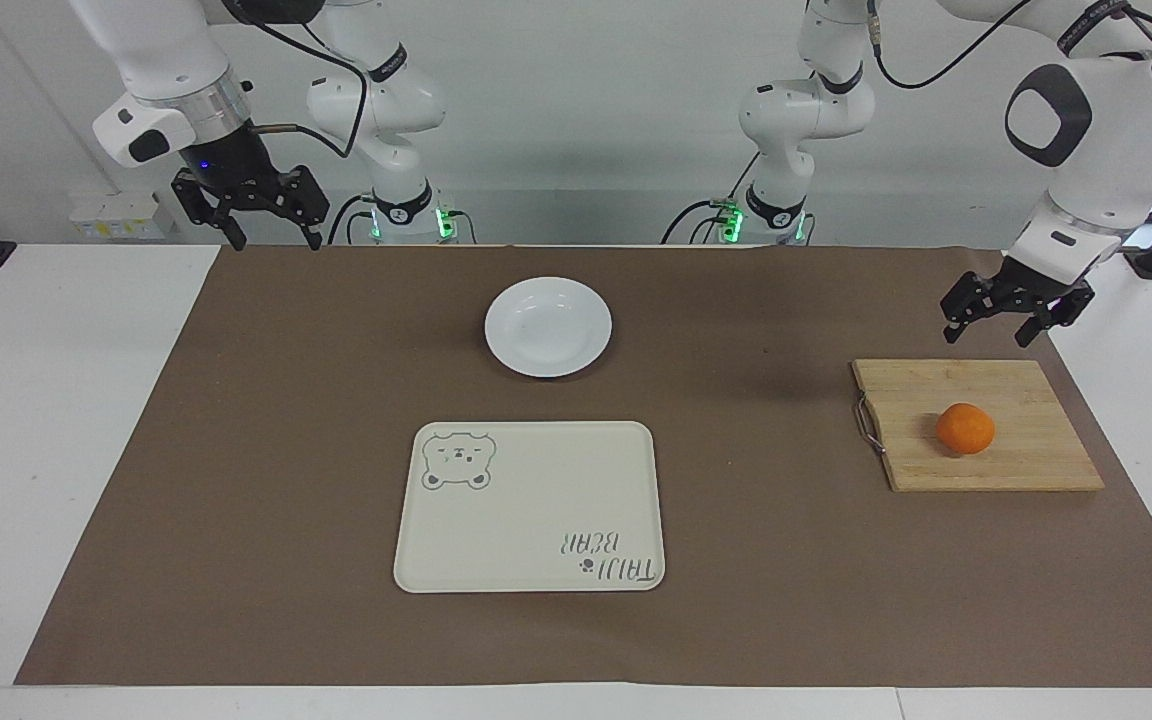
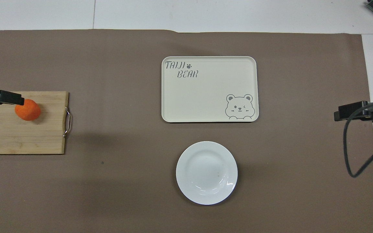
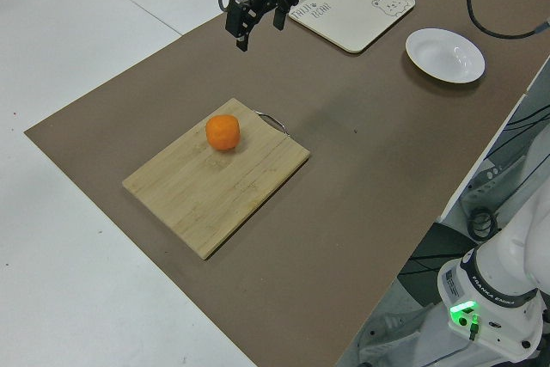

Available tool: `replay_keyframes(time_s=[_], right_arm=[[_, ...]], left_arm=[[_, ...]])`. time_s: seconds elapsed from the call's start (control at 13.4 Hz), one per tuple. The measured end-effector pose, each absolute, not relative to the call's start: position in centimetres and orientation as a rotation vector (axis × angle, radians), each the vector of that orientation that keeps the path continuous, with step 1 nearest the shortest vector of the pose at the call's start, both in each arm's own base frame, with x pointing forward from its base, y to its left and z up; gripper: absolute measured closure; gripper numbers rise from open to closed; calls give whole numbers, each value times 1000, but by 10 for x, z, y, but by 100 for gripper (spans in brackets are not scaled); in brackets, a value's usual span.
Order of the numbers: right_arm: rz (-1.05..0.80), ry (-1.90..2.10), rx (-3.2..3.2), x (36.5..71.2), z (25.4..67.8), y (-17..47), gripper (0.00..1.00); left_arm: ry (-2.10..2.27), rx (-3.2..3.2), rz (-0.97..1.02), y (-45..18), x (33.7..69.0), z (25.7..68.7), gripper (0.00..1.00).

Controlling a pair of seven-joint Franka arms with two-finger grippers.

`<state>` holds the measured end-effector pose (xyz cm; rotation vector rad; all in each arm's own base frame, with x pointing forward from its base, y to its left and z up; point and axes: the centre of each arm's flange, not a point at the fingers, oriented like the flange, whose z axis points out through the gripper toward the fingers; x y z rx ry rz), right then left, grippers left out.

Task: Place orange and plate with both arms
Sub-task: 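Lower the left gripper onto the orange and close it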

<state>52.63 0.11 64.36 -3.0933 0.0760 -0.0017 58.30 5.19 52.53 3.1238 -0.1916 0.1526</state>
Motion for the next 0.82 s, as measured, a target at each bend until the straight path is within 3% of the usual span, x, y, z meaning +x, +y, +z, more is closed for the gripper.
replay_keyframes(time_s=[0.37,0.82], right_arm=[[-6,62,-3093,524,650,5,0],[-9,76,-3092,521,655,0,0]], left_arm=[[-125,3139,128,111,603,437,0],[-114,3139,132,113,610,357,0]])
